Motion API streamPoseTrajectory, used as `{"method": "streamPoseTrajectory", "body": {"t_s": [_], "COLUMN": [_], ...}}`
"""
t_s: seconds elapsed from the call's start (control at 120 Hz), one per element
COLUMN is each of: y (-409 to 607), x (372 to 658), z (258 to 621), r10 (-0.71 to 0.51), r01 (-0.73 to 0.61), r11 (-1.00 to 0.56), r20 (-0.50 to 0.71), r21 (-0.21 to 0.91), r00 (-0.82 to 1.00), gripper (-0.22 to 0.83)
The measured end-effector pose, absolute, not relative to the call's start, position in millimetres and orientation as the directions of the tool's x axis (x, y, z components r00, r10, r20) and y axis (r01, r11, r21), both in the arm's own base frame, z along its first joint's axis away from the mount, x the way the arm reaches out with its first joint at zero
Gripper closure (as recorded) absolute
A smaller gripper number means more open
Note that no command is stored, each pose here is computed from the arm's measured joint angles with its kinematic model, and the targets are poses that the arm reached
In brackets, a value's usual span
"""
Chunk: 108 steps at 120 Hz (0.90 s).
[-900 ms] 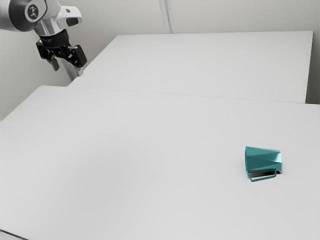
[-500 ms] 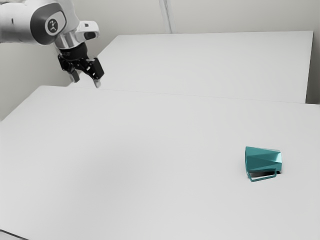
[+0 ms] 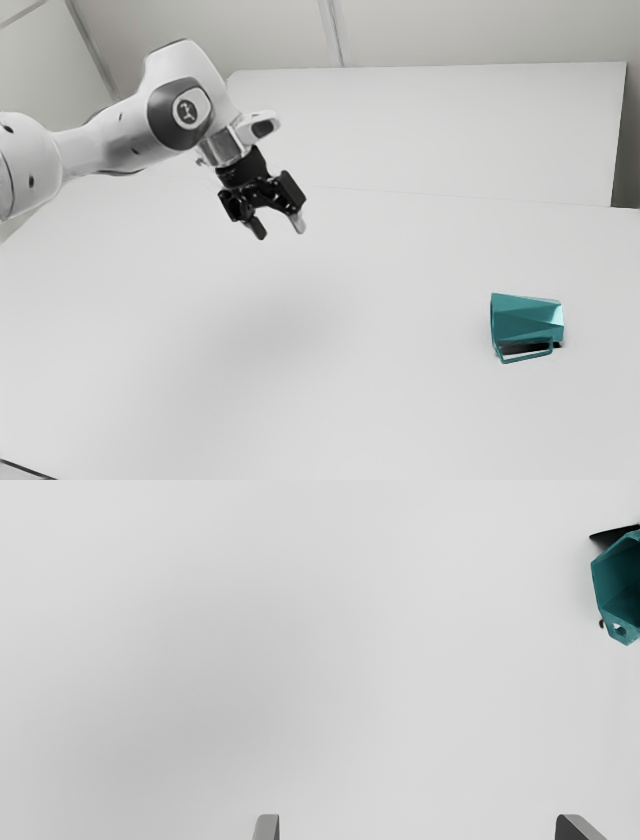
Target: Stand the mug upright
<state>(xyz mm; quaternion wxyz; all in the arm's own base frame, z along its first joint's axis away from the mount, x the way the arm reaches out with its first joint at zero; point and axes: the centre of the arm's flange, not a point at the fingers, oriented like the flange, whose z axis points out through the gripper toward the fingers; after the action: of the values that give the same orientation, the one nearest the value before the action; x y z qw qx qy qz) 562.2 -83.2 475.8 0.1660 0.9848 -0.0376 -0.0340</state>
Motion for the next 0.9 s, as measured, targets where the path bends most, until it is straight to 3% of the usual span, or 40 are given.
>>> {"method": "streamPoseTrajectory", "body": {"t_s": [0.267,0.9], "y": [-172.4,-252.6], "x": [560.0,585.6], "z": [428.6,328.9], "r10": [-0.069,0.238], "r01": [-0.013,0.418], "r11": [-0.920,-0.699], "r20": [-0.130,-0.363], "r21": [0.391,0.580], "r00": [0.989,0.901], "gripper": [0.00,0.00]}}
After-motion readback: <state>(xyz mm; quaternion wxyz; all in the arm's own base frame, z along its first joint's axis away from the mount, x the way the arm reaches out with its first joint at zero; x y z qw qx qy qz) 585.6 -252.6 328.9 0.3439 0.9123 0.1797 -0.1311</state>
